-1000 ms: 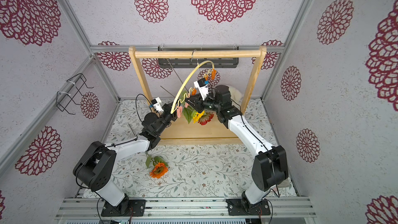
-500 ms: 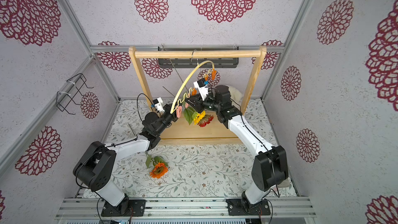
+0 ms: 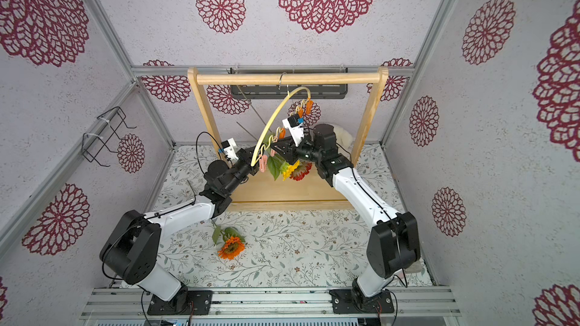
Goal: Dry the flowers on a clothes hanger
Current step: Clamp the flower onto the hanger.
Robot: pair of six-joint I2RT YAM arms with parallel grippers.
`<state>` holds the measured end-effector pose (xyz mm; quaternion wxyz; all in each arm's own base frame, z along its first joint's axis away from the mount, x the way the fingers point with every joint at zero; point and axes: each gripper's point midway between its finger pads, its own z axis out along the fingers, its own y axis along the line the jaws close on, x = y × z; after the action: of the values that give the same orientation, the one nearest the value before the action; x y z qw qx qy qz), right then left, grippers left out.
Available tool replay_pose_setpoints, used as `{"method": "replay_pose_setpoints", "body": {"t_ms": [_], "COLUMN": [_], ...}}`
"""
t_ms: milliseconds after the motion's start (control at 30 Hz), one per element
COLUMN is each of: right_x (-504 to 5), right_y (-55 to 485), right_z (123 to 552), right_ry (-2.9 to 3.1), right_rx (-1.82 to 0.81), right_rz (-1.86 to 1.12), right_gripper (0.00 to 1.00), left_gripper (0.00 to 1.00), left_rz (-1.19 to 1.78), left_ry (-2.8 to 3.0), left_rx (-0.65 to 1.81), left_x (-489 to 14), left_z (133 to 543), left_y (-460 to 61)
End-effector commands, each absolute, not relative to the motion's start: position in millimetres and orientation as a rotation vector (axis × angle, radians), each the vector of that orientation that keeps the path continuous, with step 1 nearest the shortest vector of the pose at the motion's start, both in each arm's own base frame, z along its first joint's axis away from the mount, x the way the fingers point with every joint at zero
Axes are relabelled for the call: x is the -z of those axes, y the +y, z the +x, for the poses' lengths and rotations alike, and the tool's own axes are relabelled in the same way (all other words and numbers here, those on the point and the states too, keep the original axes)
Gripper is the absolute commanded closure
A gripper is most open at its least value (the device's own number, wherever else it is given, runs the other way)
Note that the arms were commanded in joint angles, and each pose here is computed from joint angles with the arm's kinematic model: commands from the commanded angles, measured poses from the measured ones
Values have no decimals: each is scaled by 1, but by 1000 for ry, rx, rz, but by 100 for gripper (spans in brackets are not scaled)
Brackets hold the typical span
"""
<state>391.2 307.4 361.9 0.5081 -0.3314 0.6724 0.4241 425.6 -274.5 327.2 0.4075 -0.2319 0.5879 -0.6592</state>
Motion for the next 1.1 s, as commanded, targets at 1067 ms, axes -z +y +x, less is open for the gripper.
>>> {"method": "replay_pose_setpoints", "body": {"t_ms": [1067], "right_x": [-371], "right_y": [309], "right_z": [386], "right_ry": [1605], "right_rx": [-1037], "right_rz": [-805], "right_gripper": [86], "left_gripper": [100], "left_rz": [-495], "left_ry": [1465], "left_rx": [1705], "left_x": [-351], "left_z": [416], "left_y": [-285]}}
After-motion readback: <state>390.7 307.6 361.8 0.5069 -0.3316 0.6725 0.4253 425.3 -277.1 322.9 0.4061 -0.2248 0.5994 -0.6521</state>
